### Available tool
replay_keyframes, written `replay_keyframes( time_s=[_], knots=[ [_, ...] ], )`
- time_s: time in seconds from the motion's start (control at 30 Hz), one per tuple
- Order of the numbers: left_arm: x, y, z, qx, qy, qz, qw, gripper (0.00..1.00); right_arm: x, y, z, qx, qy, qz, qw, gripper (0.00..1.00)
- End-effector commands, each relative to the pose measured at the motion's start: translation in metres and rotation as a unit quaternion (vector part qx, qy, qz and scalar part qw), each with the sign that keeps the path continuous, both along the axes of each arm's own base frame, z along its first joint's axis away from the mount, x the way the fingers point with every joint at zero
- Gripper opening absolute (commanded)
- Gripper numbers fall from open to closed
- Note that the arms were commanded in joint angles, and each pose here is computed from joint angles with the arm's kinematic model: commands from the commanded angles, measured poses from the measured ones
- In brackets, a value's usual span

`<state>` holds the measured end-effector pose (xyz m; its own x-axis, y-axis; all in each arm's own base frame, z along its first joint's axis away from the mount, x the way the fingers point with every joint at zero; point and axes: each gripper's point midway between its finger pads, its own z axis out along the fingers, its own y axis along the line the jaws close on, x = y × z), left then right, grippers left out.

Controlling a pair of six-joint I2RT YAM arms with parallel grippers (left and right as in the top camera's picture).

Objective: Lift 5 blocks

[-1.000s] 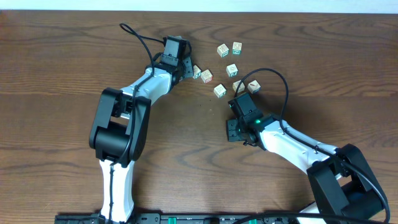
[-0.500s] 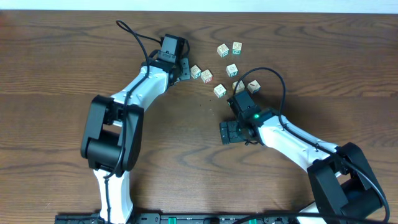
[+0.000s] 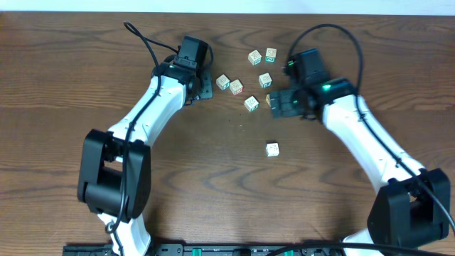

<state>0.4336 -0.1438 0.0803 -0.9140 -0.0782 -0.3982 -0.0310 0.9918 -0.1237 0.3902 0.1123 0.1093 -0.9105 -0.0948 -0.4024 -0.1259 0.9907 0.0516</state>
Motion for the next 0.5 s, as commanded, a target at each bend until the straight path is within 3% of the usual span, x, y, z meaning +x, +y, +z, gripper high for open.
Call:
replay_keyframes(
  time_s=[0.0, 0.3, 0.47],
  knots=[
    [-0.026, -0.020, 0.009, 0.008, 0.010, -0.030, 0.999, 0.08, 0.011, -0.014, -0.019, 0.016, 0.017, 0.022, 1.000, 0.99],
    [-0.081, -0.077, -0.004, 0.013, 0.029, -0.021, 0.999, 0.07, 0.004, -0.014, -0.086, 0.014, 0.095, 0.076, 0.992, 0.99],
    [-0.103, -0.094, -0.011, 0.023, 0.033, -0.014, 0.999, 0.08, 0.007, -0.012, -0.097, 0.000, 0.091, 0.118, 0.989, 0.99]
  ],
)
